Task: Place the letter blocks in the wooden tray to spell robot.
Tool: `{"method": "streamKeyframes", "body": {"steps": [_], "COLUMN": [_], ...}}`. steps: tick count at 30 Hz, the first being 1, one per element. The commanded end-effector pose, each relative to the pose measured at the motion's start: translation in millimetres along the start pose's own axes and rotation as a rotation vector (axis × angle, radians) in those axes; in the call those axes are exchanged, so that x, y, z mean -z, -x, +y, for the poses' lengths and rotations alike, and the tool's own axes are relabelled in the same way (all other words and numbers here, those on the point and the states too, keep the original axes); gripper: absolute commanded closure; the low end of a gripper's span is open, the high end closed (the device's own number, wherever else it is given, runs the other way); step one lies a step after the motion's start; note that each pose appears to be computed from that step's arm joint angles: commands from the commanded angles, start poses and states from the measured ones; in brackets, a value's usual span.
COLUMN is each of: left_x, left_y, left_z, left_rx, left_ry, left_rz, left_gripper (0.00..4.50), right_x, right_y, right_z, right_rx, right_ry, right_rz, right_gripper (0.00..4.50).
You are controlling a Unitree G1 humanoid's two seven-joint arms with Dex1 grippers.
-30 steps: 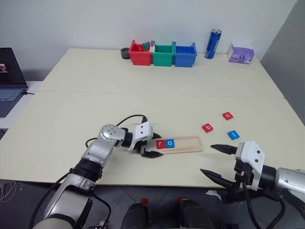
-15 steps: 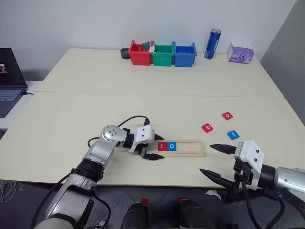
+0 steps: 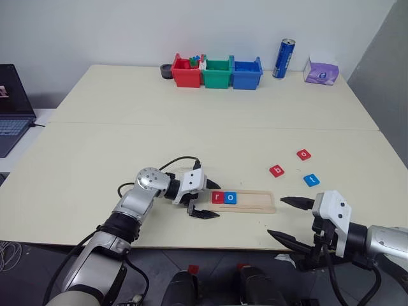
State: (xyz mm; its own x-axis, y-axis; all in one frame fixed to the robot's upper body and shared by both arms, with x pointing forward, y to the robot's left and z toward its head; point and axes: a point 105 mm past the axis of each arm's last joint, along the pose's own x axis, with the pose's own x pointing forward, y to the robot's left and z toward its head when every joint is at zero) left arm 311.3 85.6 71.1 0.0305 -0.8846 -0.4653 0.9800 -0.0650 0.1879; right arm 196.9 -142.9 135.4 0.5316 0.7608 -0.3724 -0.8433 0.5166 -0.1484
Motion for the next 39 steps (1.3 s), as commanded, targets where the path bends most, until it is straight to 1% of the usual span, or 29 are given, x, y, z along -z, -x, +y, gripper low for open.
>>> {"method": "streamKeyframes", "body": {"steps": [1, 8, 11, 15, 17, 20, 24, 27, 32, 35, 39], "left_x": [-6.3, -11.9, -17.0, -18.7, -14.9, -13.0, -6.7, -10.3, -13.5, -12.4, -11.2], "left_y": [5.2, 33.0, 51.4, 69.7, 76.0, 80.7, 82.2, 82.7, 84.7, 85.5, 85.1], "left_z": [6.8, 12.9, 12.1, 7.6, 3.3, -2.4, -14.1, -17.3, -18.7, -20.8, -22.9], "left_rx": [-0.032, -0.119, -0.16, -0.205, -0.221, -0.228, -0.19, -0.171, -0.166, -0.167, -0.171], "left_ry": [-0.033, -0.021, 0.001, 0.046, 0.07, 0.095, 0.088, 0.092, 0.092, 0.092, 0.089], "left_rz": [-0.022, -0.056, -0.083, -0.109, -0.108, -0.109, -0.07, -0.086, -0.095, -0.096, -0.098], "left_gripper": [0.01, 0.01, 0.01, 0.01, 0.01, 0.01, 0.01, 0.01, 0.01, 0.01, 0.01], "right_x": [-3.7, -6.2, -8.6, -6.2, -5.0, -0.8, 7.5, 13.6, 19.0, 26.9, 34.9], "right_y": [2.1, 9.5, 10.7, 2.9, -7.8, -23.0, -46.8, -59.6, -70.4, -73.4, -75.7], "right_z": [1.6, -11.3, -21.4, -36.7, -51.1, -74.1, -91.8, -107.8, -124.3, -131.9, -133.9], "right_rx": [-0.01, 0.05, 0.11, 0.195, 0.269, 0.381, 0.414, 0.451, 0.478, 0.502, 0.498], "right_ry": [0.016, -0.006, -0.044, -0.097, -0.111, -0.118, -0.139, -0.154, -0.192, -0.211, -0.256], "right_rz": [0.005, 0.006, -0.031, -0.052, -0.063, -0.05, -0.01, 0.028, 0.043, 0.069, 0.088], "right_gripper": [0.0, 0.0, 0.0, 0.0, 0.0, 0.0, 0.0, 0.0, 0.0, 0.0, 0.0]}}
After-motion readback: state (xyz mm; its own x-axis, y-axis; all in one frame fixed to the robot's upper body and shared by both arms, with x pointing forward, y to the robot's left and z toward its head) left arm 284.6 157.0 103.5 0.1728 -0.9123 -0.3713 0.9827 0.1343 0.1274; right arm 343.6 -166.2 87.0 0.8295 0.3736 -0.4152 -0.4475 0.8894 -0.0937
